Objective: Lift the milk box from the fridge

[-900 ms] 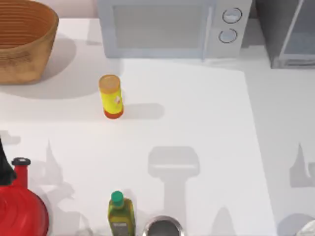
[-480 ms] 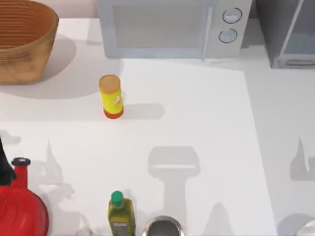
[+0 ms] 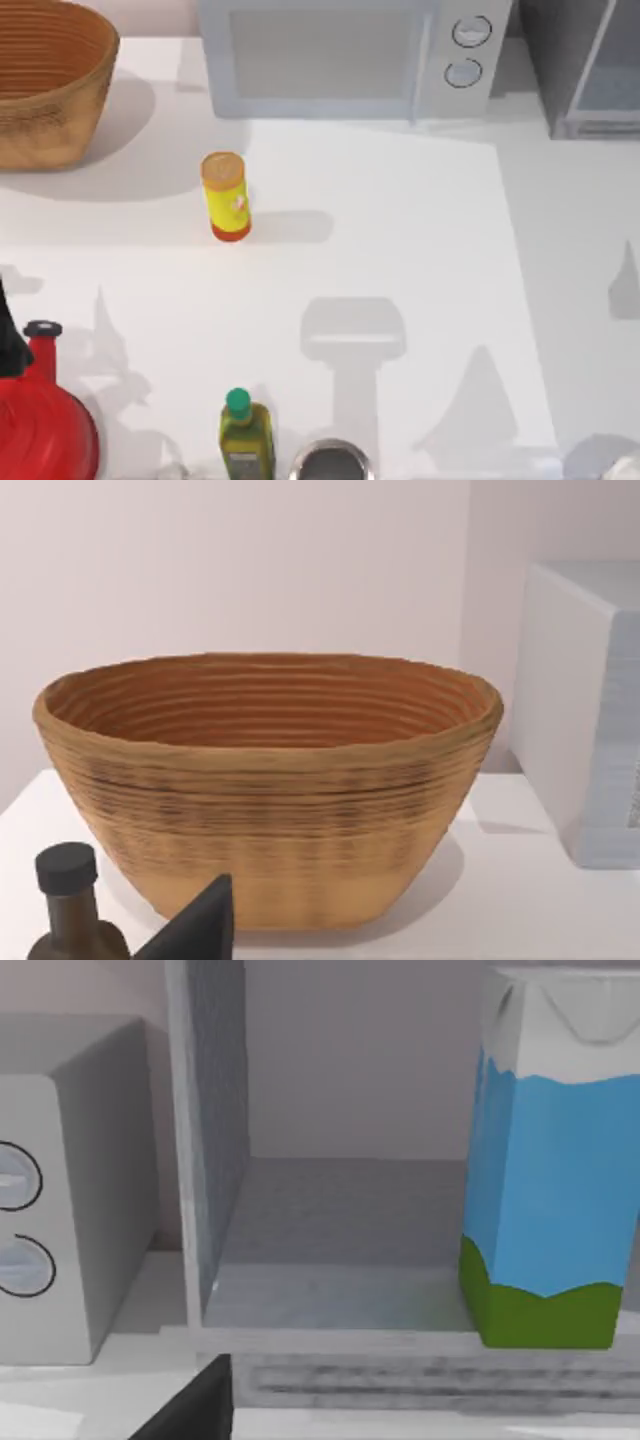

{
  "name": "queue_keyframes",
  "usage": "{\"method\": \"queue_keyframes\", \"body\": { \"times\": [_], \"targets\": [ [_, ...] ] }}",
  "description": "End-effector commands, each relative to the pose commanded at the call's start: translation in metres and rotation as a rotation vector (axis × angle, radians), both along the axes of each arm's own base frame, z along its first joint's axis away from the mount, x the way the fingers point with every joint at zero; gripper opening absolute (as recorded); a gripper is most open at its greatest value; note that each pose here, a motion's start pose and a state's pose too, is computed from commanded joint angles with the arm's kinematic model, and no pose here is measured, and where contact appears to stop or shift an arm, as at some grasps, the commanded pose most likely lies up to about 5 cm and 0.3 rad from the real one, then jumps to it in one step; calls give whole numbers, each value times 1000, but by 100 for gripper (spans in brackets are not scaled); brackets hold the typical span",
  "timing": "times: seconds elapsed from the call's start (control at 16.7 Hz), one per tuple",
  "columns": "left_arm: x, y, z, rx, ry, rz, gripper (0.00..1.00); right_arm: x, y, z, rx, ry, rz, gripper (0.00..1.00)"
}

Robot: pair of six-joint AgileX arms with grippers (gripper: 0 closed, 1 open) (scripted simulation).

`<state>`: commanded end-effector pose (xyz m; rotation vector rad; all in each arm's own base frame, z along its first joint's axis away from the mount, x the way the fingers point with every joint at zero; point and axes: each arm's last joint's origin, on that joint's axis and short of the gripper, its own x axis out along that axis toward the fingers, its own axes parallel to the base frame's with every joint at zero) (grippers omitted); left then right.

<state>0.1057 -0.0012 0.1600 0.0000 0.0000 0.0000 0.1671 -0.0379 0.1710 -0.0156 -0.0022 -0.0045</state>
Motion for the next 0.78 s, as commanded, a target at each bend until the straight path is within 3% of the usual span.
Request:
{"method": "queue_keyframes", "body": {
  "times": [0.36, 0.78],
  "targets": [
    [0, 0, 0, 0, 0, 0, 100, 28, -36, -33, 22, 32, 2, 100],
    [0, 0, 0, 0, 0, 0, 100, 37, -63, -60, 17, 5, 4, 100]
  ]
}}
